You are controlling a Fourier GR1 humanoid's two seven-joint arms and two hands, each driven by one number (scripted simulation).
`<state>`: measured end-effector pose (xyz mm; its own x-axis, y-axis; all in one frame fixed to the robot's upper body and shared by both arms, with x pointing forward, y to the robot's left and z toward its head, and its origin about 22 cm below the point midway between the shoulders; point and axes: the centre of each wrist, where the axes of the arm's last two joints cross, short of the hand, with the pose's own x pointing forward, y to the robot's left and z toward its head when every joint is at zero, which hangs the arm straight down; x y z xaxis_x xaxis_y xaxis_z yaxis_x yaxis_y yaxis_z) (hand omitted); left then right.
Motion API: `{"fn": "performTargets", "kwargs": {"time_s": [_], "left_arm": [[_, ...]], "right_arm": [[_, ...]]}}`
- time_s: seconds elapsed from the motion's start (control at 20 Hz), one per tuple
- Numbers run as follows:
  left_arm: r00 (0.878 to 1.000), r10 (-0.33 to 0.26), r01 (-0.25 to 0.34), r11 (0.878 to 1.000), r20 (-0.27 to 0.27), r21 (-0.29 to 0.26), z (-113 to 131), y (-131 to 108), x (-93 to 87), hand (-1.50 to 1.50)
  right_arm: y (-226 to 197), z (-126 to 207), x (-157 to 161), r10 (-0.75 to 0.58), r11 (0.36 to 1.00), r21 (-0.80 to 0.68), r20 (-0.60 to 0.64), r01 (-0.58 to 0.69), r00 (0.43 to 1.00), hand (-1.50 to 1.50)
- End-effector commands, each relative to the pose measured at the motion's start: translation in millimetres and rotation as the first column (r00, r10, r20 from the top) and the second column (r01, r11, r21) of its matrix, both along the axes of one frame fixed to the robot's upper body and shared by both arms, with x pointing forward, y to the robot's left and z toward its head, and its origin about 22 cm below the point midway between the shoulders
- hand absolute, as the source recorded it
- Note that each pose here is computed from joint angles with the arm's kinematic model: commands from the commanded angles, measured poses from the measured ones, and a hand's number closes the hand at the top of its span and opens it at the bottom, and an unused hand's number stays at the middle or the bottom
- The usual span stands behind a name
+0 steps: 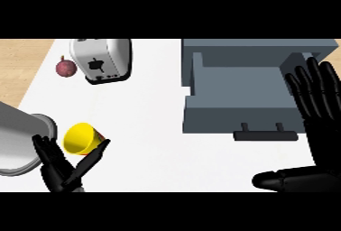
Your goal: Pick up the cup, place it into the drawer and close the drawer
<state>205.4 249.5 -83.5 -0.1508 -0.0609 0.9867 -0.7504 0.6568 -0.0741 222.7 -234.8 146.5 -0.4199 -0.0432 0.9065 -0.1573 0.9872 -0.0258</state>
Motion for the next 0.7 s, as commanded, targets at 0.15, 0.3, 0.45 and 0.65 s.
{"fn": "performTargets", "kwargs": {"time_s": [0.15,0.3,0.45,0.65], "left_arm": [[1.0,0.013,-0.014,1.0,-0.012,-0.011,-13.6,0.2,9.6,-1.5],[1.0,0.014,-0.015,1.0,-0.012,-0.005,-27.2,5.2,-15.9,-1.5],[1.0,0.012,-0.012,1.0,-0.02,-0.003,-34.7,14.3,-6.6,-1.5],[1.0,-0.01,0.01,1.0,-0.018,0.001,-48.8,13.9,1.7,-1.5]], "right_arm": [[14.3,-4.9,0.9,0.003,1.0,-0.017,-0.002,-0.003,1.0,-1.5],[11.7,-9.0,-8.3,0.017,1.0,0.021,-0.001,-0.017,1.0,-1.5],[-1.4,-4.2,-11.8,0.017,1.0,-0.012,-0.012,-0.017,1.0,-1.5],[-6.2,2.1,-7.6,0.028,1.0,0.0,0.016,-0.028,0.999,-1.5]]}}
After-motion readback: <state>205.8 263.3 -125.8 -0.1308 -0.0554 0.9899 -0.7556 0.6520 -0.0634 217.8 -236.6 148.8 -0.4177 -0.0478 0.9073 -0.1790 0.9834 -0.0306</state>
